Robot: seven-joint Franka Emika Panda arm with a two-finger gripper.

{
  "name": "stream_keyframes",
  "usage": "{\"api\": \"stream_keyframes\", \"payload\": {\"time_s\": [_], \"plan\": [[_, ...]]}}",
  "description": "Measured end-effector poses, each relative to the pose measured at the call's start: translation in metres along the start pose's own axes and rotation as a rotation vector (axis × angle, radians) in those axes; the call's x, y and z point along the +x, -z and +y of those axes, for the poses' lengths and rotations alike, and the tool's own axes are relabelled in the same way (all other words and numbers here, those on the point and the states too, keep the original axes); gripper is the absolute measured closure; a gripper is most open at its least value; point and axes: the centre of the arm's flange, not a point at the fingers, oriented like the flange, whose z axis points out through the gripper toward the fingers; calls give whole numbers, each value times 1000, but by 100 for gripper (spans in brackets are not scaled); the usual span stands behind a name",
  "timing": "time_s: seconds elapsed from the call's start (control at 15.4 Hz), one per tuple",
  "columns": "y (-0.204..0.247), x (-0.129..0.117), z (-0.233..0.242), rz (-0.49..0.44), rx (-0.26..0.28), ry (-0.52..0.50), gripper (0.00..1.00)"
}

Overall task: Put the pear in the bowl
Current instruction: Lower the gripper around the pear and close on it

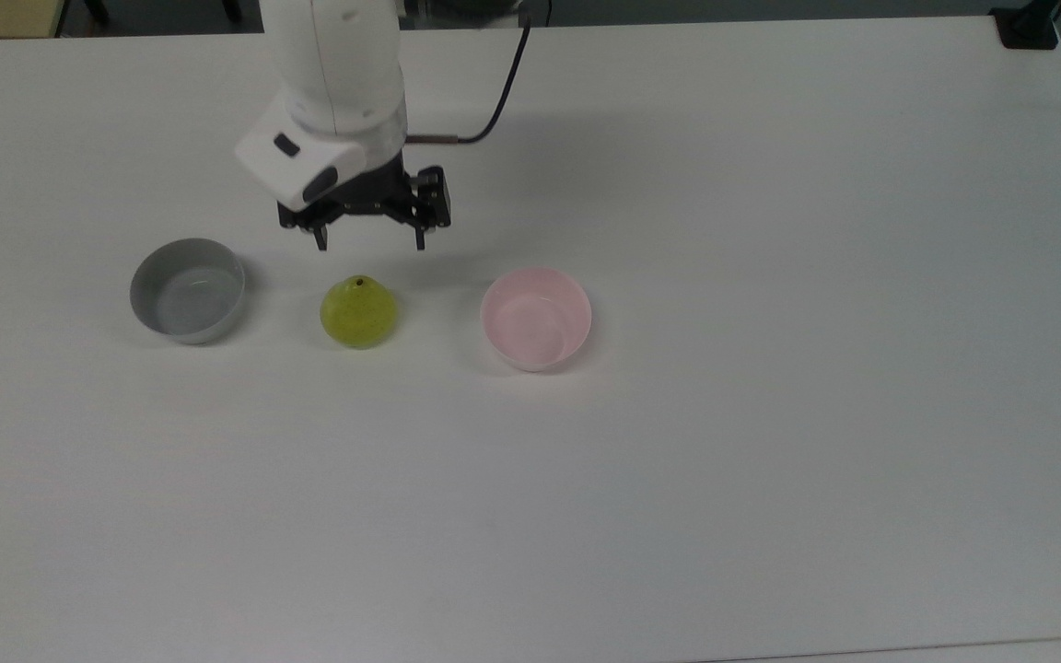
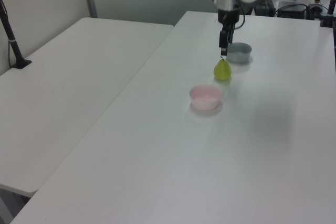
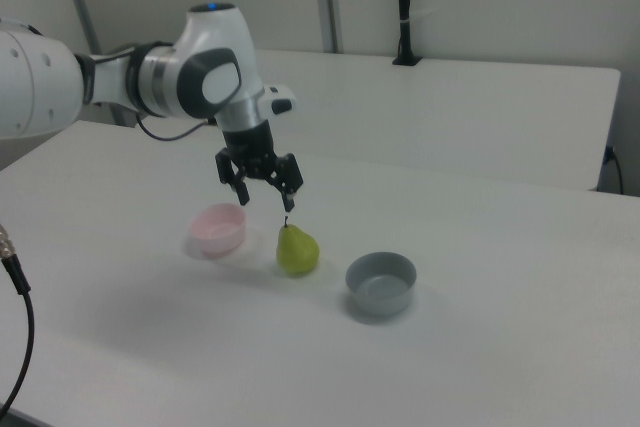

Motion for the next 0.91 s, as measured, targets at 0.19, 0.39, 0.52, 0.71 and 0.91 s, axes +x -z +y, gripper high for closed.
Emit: {"api": "stream_keyframes", "payload": {"time_s": [0.19,0.39,0.52,0.71,0.91], "plan": [[-35,5,3,-26,-9,3,0],[-62,12,6,-18,-13,2,0],[-78,15,10,-14,-25,6,0],[-95,17,14,-21,-47,18,0],[-102,19,14,-22,-53,25,0]]}}
